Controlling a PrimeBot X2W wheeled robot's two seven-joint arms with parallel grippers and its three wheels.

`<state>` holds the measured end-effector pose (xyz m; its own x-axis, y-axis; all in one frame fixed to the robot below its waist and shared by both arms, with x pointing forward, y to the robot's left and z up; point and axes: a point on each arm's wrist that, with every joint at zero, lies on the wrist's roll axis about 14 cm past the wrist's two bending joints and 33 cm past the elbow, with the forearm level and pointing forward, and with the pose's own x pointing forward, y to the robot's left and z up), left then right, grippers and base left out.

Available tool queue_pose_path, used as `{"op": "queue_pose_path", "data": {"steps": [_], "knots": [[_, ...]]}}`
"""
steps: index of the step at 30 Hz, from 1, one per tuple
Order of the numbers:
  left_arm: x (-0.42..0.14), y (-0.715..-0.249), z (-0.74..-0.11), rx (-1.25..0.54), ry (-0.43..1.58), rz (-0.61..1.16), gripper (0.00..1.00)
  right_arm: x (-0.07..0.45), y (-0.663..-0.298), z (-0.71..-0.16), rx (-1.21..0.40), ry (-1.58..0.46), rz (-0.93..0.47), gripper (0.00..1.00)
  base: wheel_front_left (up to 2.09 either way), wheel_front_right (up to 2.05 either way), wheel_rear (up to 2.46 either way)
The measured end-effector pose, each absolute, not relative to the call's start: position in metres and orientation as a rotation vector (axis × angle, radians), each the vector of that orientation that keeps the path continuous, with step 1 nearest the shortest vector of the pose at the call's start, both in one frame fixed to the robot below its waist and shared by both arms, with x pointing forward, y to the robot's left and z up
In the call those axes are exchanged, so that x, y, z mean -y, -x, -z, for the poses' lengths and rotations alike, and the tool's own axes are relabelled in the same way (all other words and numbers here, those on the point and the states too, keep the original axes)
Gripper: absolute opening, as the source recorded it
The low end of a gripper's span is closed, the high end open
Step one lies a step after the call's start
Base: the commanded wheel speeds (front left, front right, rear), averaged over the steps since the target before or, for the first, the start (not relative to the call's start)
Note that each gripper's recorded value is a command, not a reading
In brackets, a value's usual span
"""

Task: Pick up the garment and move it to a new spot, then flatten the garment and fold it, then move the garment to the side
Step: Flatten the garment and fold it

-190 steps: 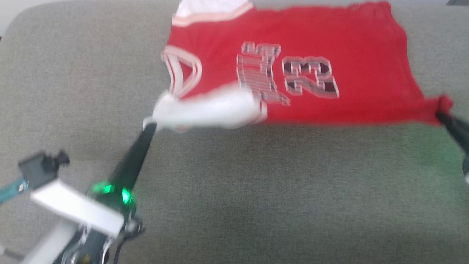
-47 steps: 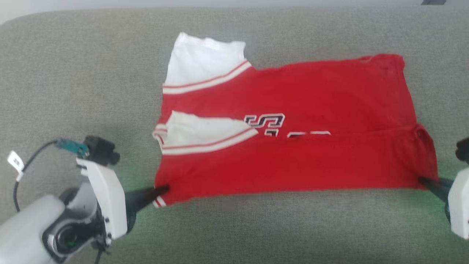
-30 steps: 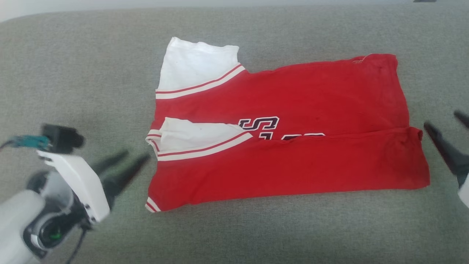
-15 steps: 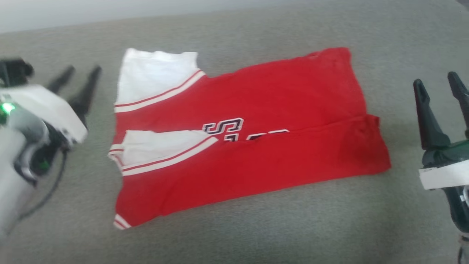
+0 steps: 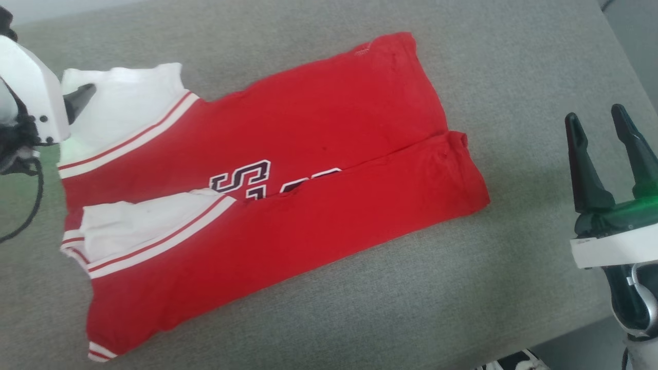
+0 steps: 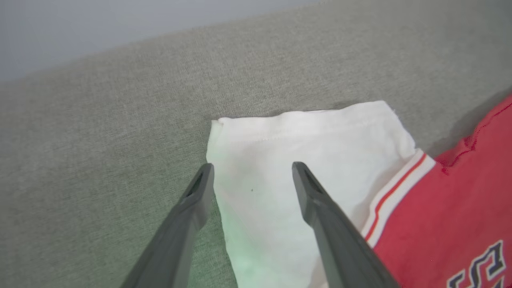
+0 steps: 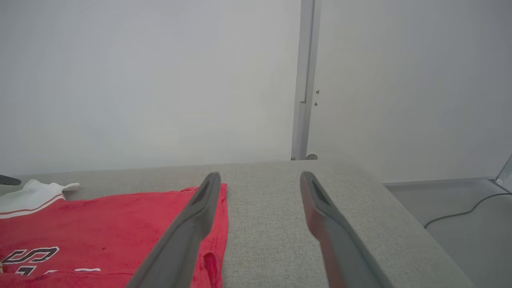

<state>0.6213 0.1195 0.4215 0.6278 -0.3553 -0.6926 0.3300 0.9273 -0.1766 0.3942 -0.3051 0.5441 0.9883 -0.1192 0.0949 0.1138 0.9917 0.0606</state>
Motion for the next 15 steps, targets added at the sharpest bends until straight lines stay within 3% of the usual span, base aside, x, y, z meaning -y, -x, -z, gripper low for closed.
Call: {"op": "queue_pose_path", "data": {"steps": [15], "knots": [[-0.127,-0.629,-0.376,-1.087,-0.065,0.372,1.0,0.304,-0.414,-0.532,0.014,0.021,0.063,1.0,0.0,0.0,0.0]]}}
